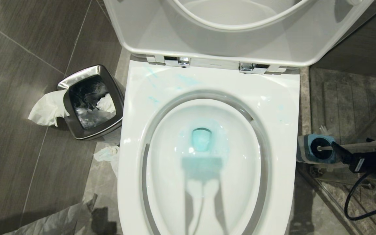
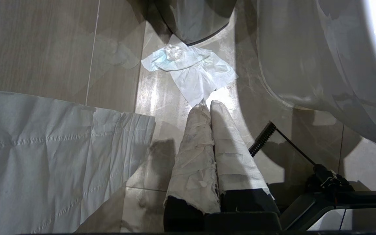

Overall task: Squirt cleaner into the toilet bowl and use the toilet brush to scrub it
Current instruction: Scrub the toilet bowl

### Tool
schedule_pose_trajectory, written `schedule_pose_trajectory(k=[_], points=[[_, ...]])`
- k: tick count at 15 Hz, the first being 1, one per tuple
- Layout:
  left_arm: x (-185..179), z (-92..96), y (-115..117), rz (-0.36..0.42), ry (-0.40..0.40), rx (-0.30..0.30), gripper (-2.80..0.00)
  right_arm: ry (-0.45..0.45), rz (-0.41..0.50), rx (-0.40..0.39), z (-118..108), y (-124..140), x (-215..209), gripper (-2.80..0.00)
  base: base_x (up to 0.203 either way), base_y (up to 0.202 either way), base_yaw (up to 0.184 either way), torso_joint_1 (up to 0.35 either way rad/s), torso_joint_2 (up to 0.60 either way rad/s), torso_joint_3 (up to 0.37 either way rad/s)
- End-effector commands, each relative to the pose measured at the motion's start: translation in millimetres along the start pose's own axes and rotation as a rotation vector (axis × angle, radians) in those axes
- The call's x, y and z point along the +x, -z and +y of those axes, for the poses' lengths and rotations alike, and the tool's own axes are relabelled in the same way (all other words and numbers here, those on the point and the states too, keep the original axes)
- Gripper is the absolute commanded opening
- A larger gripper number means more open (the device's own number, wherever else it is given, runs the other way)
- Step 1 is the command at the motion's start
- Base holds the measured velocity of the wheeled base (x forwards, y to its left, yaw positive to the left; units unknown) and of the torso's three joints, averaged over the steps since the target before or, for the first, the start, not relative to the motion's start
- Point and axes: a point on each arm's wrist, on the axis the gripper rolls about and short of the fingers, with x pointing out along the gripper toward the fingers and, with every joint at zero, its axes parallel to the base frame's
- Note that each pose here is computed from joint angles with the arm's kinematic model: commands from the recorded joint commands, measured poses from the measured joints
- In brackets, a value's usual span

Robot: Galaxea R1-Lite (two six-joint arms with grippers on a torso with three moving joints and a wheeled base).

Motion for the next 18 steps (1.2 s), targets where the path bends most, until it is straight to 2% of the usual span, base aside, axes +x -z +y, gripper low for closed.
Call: schedule_pose_trajectory(k=[1, 7, 8, 9, 18], points=[[0.1, 0.0, 0.4, 0.001, 0.000, 0.000, -2.80, 0.007, -0.019, -0.005, -3.2, -1.3, 7.4, 0.00, 0.000, 0.000, 0.000, 0.000, 0.00, 0.000], [0.1, 0.0, 0.4, 0.001, 0.000, 0.000, -2.80, -0.003, -0.045, -0.010, -4.1, -6.1, 10.5, 0.00, 0.000, 0.000, 0.000, 0.000, 0.00, 0.000], [0.0, 0.0, 0.1, 0.000, 0.000, 0.000, -2.80, -0.004, -0.055, -0.009, -4.6, -8.1, 11.3, -1.47, 0.000, 0.000, 0.000, 0.000, 0.00, 0.000], [0.1, 0.0, 0.4, 0.001, 0.000, 0.000, -2.80, -0.004, -0.063, -0.012, -5.0, -9.7, 12.1, -2.80, 0.000, 0.000, 0.000, 0.000, 0.00, 0.000], [0.1, 0.0, 0.4, 0.001, 0.001, 0.000, -2.80, -0.005, -0.040, -0.008, -3.1, -6.4, 4.4, -2.80, 0.000, 0.000, 0.000, 0.000, 0.00, 0.000]])
